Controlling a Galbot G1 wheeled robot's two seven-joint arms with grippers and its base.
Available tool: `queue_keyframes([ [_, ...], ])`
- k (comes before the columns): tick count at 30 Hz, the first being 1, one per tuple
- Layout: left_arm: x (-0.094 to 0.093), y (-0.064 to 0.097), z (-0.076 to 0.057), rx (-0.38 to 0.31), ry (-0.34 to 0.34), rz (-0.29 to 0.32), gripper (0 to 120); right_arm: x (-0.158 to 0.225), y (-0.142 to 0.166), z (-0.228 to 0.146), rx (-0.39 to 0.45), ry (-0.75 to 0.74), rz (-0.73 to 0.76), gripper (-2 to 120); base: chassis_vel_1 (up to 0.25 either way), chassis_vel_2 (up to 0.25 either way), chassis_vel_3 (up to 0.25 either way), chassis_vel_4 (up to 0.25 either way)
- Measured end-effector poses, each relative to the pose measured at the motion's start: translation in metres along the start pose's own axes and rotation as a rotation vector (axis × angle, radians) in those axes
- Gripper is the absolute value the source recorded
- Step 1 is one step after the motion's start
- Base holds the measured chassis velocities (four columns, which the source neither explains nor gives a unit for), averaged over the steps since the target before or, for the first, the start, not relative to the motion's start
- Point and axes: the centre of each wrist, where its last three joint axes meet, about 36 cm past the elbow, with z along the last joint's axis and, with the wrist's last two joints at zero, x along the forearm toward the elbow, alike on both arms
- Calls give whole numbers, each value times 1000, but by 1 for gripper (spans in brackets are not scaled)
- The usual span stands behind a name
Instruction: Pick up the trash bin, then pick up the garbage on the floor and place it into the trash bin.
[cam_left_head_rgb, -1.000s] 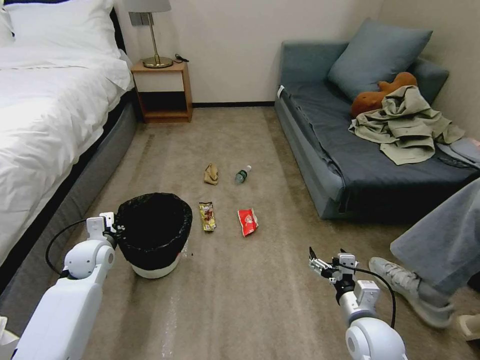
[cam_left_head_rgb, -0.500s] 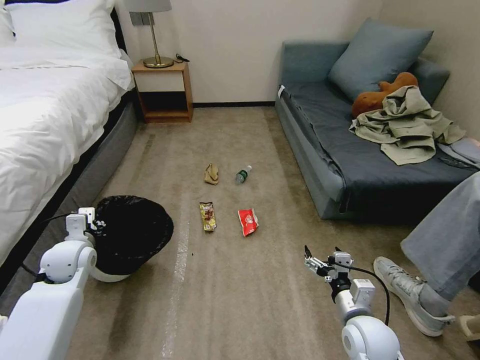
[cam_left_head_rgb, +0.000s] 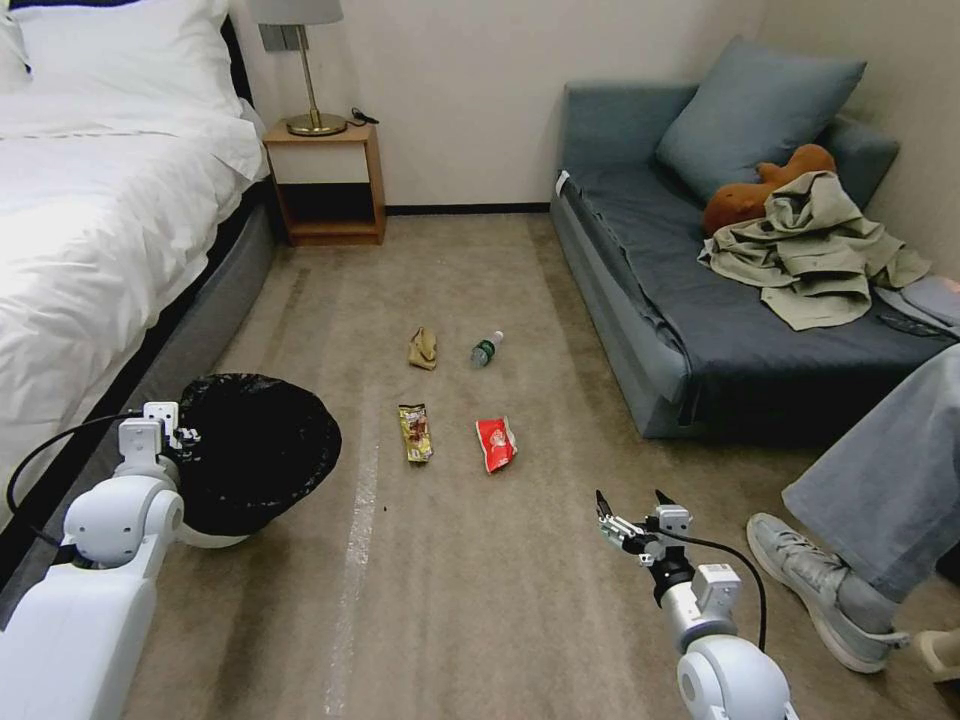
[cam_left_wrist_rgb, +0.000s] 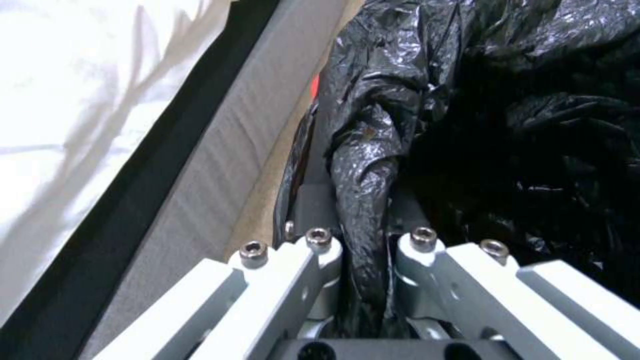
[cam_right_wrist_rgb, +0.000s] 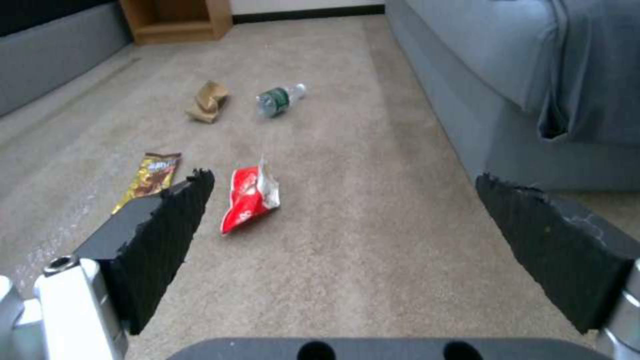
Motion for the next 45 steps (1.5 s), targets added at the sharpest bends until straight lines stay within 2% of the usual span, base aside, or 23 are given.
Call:
queue_keyframes([
  [6,-2,-3,4,9,9,8,4,-2,2,6,19,-4,-14,100,0,0,0,0],
  [26,-4,-12,4,9,5,27,4,2,0,15,37,-8,-20,100,-10,14,15,-14],
  [45,-4,3,-1,35,-7,-7,4,3,5,18,41,-2,-30,100,-57,63,59,-61],
])
